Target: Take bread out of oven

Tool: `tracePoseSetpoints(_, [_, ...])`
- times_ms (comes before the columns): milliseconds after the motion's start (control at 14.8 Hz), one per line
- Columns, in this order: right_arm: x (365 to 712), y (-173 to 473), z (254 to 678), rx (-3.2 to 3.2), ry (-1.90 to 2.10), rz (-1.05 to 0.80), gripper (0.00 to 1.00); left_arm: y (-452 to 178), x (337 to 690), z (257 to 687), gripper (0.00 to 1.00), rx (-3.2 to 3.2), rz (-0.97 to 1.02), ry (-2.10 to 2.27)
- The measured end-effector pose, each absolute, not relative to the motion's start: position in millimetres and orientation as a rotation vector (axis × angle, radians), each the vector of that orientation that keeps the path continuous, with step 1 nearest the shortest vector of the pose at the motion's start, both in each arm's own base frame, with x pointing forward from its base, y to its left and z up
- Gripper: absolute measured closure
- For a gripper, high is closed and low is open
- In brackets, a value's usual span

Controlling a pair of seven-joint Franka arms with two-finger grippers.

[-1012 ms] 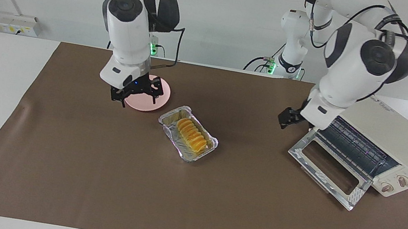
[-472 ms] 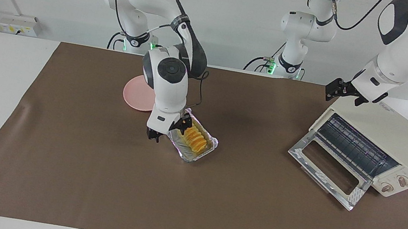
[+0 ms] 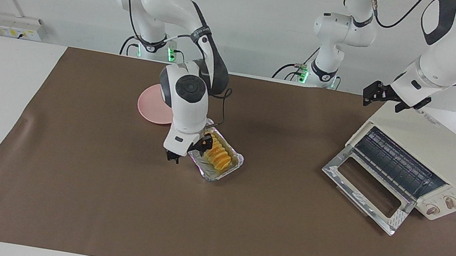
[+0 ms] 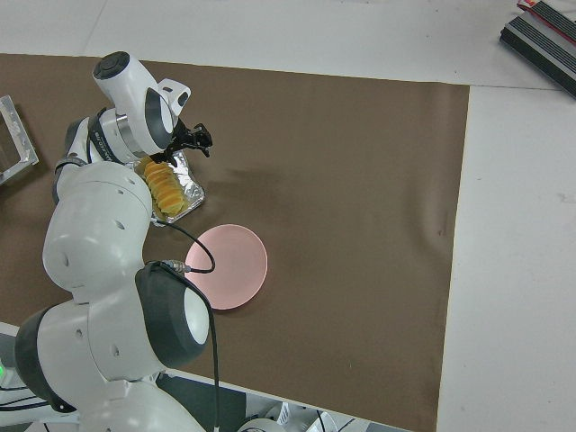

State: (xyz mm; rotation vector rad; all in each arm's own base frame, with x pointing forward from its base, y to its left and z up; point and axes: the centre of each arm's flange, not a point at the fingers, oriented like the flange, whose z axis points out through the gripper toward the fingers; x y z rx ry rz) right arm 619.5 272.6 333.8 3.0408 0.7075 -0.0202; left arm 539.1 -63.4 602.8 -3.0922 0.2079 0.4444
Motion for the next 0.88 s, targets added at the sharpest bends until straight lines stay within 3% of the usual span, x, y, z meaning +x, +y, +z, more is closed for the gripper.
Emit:
tracePoseSetpoints(135, [616.7,272.1,326.5,3.041,0.71,-0.021,0.22,-60.8,527.8,606.5,0.0,-3.098,0.429,0.21])
tracePoseSetpoints(270, [613.8,271.5,317.7,3.043,0.712,-0.007,0.44,-58.8,521.7,608.2,0.0,-3.112,0.361,0.212])
tracePoseSetpoints(405, [609.6,273.4,308.8,3.045,0.722,0.015,0.49,-59.9,521.1,601.6,0.0,-3.113,0.354,0.223])
tracePoseSetpoints(675, [600.9,284.4,304.0,3.043,0.748,0.036,0.92,-60.1,526.6,587.3,0.0,-3.107,0.386,0.222])
tracePoseSetpoints(742, [601.0,284.9,305.6,3.044,0.749,0.042,0.98,-57.0,528.8,584.5,0.0,-3.108,0.389,0.218])
tracePoseSetpoints(877, [602.0,284.0,311.1,3.045,0.747,0.058,0.98,-53.9,531.1,581.4,0.0,-3.109,0.394,0.22])
